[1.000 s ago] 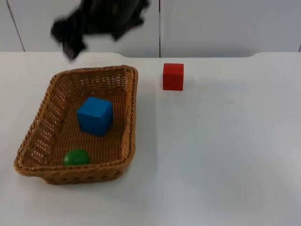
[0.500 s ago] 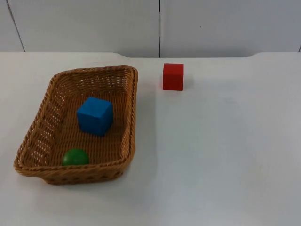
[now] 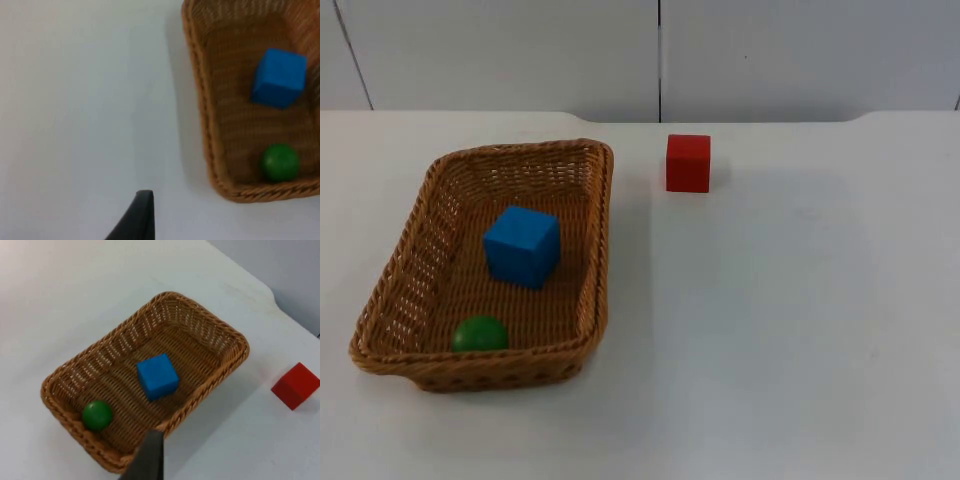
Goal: Place all geometric objects except the red cube into the basket.
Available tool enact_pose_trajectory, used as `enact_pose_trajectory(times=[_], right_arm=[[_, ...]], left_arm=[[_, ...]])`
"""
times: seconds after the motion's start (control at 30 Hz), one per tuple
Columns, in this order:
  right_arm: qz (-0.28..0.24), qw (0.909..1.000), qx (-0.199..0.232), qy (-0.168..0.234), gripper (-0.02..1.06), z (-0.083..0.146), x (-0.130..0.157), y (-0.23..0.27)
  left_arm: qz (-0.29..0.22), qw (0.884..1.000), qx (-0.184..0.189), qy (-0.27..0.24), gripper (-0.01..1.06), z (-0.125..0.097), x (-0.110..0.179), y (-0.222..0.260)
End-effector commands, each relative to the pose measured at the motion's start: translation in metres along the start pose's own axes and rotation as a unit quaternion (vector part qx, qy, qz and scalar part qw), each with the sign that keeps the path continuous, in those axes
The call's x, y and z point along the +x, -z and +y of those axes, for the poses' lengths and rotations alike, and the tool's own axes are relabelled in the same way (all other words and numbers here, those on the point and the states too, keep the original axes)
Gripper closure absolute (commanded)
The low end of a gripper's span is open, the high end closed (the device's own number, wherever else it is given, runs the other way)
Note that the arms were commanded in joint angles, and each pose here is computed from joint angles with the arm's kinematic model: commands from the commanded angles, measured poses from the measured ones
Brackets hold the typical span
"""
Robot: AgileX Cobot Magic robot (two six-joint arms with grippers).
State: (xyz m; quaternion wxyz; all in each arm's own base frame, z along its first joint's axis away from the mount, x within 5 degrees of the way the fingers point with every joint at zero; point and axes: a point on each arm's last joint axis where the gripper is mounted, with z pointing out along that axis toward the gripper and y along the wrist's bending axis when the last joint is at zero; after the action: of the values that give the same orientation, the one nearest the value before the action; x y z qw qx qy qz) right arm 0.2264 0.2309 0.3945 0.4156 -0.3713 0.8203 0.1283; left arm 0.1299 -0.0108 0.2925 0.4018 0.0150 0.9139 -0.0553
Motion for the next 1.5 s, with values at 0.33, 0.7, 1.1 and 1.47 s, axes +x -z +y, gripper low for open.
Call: enact_pose_trajectory(times=[0.33,0.7,1.1,1.47], right_arm=[[-0.067,0.9977,0.005,-0.005,0.2,-0.003,0.059,0.091],[-0.118,0.9927,0.007,-0.024,0.2,-0.002,0.131,0.15],[-0.087,0.9949,0.011,-0.049,0.2,0.0,0.22,0.19],[-0.131,0.9892,0.016,-0.065,0.2,0.002,0.281,0.212]], left_arm=[[-0.085,0.995,0.041,-0.016,0.0,-0.012,0.022,0.053],[-0.139,0.988,0.05,-0.036,0.0,-0.018,0.056,0.093],[-0.181,0.981,0.046,-0.043,0.0,-0.019,0.092,0.118],[-0.146,0.989,-0.031,-0.017,0.0,-0.003,0.098,0.11]])
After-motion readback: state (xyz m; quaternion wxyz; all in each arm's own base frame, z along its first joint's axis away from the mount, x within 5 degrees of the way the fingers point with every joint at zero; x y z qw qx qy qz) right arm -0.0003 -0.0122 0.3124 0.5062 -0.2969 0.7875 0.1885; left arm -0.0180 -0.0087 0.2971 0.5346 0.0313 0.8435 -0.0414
